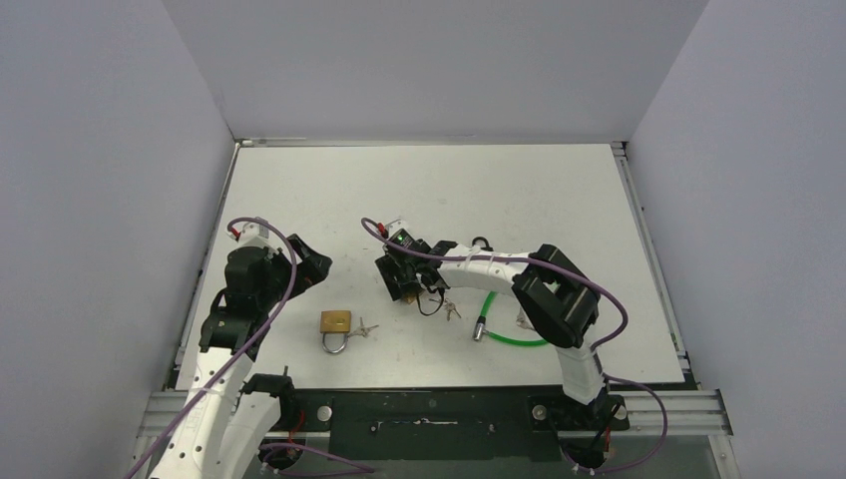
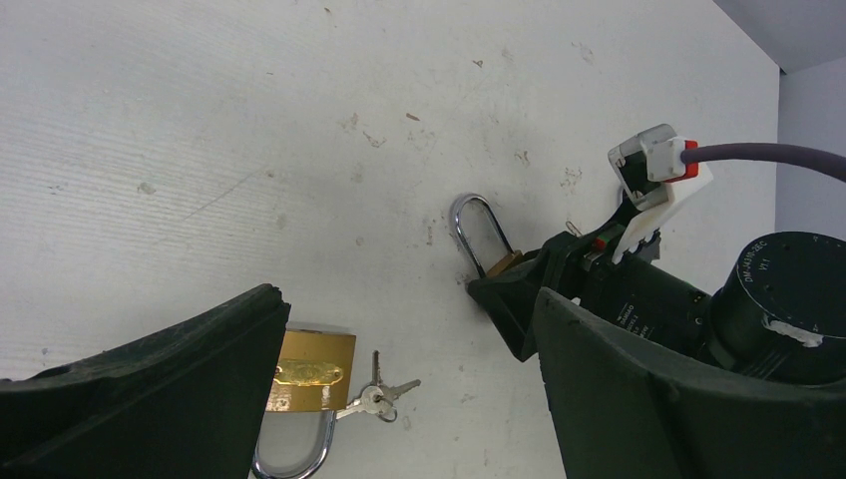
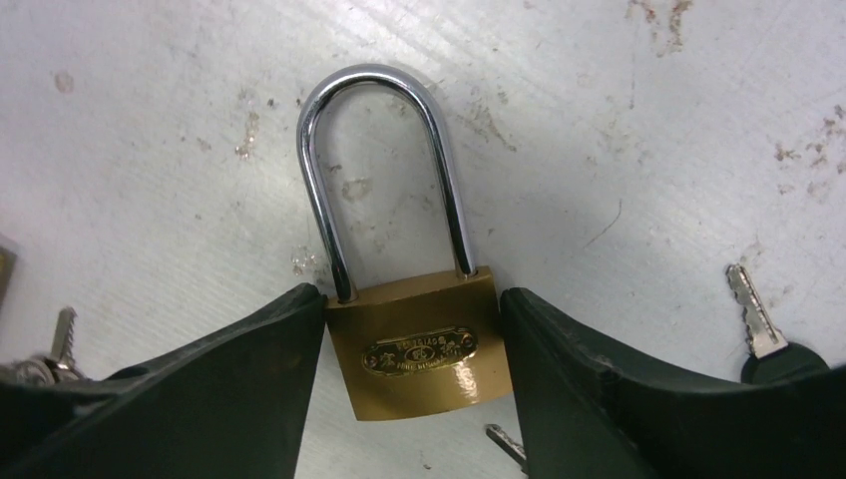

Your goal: Unlock with the key

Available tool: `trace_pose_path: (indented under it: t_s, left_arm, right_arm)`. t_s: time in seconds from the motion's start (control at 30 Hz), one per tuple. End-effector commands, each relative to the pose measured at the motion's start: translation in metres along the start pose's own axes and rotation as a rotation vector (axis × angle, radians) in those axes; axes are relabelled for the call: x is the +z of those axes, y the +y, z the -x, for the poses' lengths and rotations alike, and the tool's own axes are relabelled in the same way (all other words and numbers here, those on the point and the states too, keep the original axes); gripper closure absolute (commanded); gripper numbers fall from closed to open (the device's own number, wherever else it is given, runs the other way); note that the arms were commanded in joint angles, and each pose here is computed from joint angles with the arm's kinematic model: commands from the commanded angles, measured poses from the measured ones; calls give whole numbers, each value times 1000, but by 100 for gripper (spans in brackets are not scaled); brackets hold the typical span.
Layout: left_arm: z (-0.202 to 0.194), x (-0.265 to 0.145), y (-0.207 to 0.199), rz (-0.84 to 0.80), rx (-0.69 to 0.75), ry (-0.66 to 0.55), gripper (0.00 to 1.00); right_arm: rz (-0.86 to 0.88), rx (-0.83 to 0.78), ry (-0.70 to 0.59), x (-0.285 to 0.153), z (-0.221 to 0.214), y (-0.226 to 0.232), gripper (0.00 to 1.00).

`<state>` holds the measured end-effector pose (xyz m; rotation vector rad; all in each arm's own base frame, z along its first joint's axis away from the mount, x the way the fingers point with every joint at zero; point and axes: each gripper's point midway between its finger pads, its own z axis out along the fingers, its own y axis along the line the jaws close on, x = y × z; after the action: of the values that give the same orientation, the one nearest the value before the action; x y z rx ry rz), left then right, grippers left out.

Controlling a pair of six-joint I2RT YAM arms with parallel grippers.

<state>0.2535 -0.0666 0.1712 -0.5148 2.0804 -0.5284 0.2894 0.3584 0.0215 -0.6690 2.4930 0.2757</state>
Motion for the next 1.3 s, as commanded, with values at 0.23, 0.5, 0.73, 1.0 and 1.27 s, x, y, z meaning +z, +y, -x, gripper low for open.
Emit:
trace_pose_path:
  t_s: [0.23, 0.5, 0.73, 1.0, 1.27]
  left_arm:
    - [20, -6, -9, -16, 10, -60, 9]
    - [13, -2, -15, -59, -12, -39, 9]
    - [7, 4, -20, -97, -47, -17, 9]
    - [1, 7, -18, -97, -53, 3, 9]
    - [-3, 9, -15, -93, -55, 16, 9]
  right_arm:
    - [24, 74, -209, -72, 46, -20, 21]
    - [90, 18, -78, -84, -16, -53, 31]
    - [111, -16, 28, -66, -39, -53, 40]
    - [101, -25, 85, -48, -52, -56, 59]
    - [123, -29, 120, -39, -61, -56, 77]
